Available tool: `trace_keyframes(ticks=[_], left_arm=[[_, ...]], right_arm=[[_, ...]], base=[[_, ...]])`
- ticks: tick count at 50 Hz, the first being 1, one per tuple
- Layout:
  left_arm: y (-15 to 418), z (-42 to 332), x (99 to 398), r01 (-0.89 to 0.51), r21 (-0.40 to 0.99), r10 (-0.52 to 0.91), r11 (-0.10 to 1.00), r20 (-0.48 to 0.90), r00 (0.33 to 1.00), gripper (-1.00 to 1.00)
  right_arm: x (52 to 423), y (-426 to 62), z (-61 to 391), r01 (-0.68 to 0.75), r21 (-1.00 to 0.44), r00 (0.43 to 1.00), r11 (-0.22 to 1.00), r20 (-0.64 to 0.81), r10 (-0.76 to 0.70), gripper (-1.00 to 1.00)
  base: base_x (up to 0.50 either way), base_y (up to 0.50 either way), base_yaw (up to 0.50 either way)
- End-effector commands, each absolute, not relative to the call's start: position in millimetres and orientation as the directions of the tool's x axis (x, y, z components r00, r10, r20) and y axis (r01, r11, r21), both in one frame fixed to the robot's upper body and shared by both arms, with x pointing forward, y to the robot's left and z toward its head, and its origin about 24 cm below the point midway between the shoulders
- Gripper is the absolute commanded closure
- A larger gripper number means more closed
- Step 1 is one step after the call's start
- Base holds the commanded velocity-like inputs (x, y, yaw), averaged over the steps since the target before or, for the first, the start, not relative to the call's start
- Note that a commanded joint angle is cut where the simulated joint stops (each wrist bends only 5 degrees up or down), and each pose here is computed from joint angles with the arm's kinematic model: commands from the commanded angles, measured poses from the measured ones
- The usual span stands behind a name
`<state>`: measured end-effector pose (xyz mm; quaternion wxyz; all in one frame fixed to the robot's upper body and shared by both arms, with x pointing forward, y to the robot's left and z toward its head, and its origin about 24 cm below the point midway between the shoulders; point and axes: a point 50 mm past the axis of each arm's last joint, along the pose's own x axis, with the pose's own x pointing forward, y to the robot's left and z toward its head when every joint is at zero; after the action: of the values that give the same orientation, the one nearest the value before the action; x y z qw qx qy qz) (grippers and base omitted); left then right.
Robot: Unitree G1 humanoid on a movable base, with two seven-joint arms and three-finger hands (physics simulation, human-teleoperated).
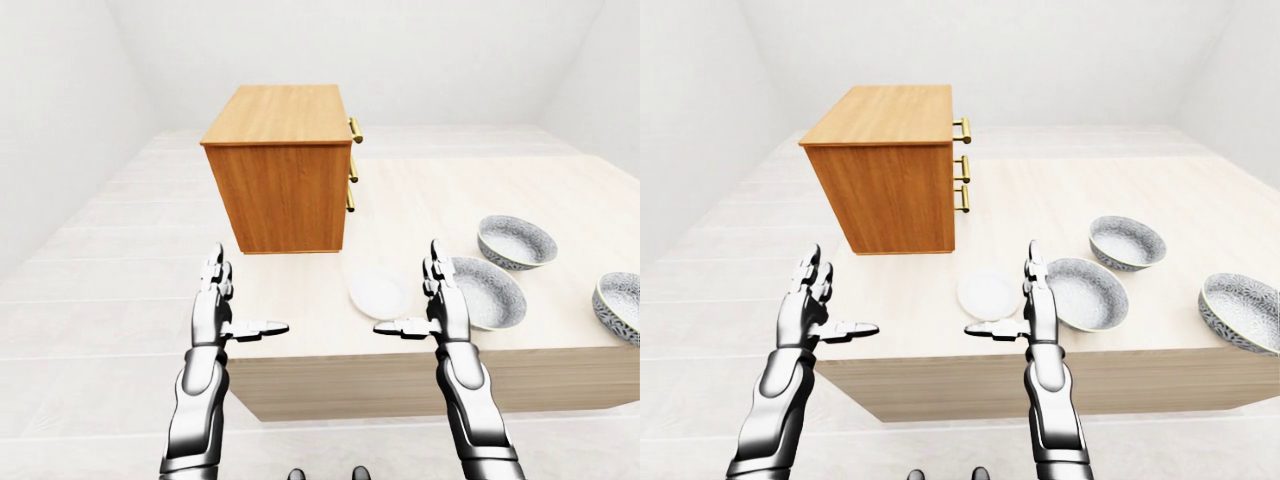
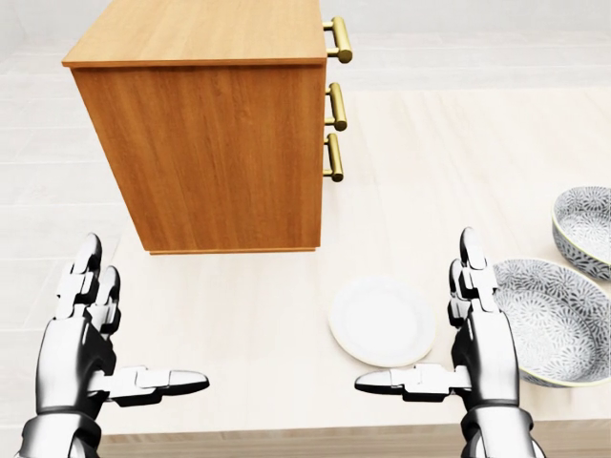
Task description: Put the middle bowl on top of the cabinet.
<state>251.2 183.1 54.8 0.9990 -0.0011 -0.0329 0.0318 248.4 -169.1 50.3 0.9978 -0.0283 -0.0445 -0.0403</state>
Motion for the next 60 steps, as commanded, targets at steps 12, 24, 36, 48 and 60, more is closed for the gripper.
trace_keyframes(ticks=[12, 24, 36, 48, 60], left_arm=[[182, 52, 255, -0.059, -0.023, 0.06, 0.998, 0.057, 0.997, -1.0], [184, 56, 250, -0.058, -0.027, 0.06, 0.998, 0.068, 0.996, -1.0], [186, 57, 248, -0.03, -0.045, 0.033, 0.999, 0.066, 0.997, -1.0], [185, 56, 248, -0.035, -0.026, 0.037, 0.999, 0.071, 0.997, -1.0], [185, 56, 245, -0.028, -0.028, 0.03, 0.999, 0.077, 0.997, -1.0]], right_arm=[[249, -172, 45, 0.072, -0.065, 0.995, 0.995, 0.068, -0.068, -1.0], [247, -172, 45, 0.068, -0.071, 0.996, 0.995, 0.069, -0.063, -1.0], [242, -169, 42, 0.044, -0.078, 0.998, 0.996, 0.054, -0.04, -1.0], [245, -170, 44, 0.055, -0.075, 0.997, 0.996, 0.063, -0.05, -1.0], [244, -170, 43, 0.058, -0.08, 0.997, 0.995, 0.059, -0.053, -1.0]], base=[[0.0, 0.0, 0.0], [0.44, 0.0, 0.0], [0.23, 0.0, 0.0], [0.0, 0.0, 0.0], [0.0, 0.0, 0.0]])
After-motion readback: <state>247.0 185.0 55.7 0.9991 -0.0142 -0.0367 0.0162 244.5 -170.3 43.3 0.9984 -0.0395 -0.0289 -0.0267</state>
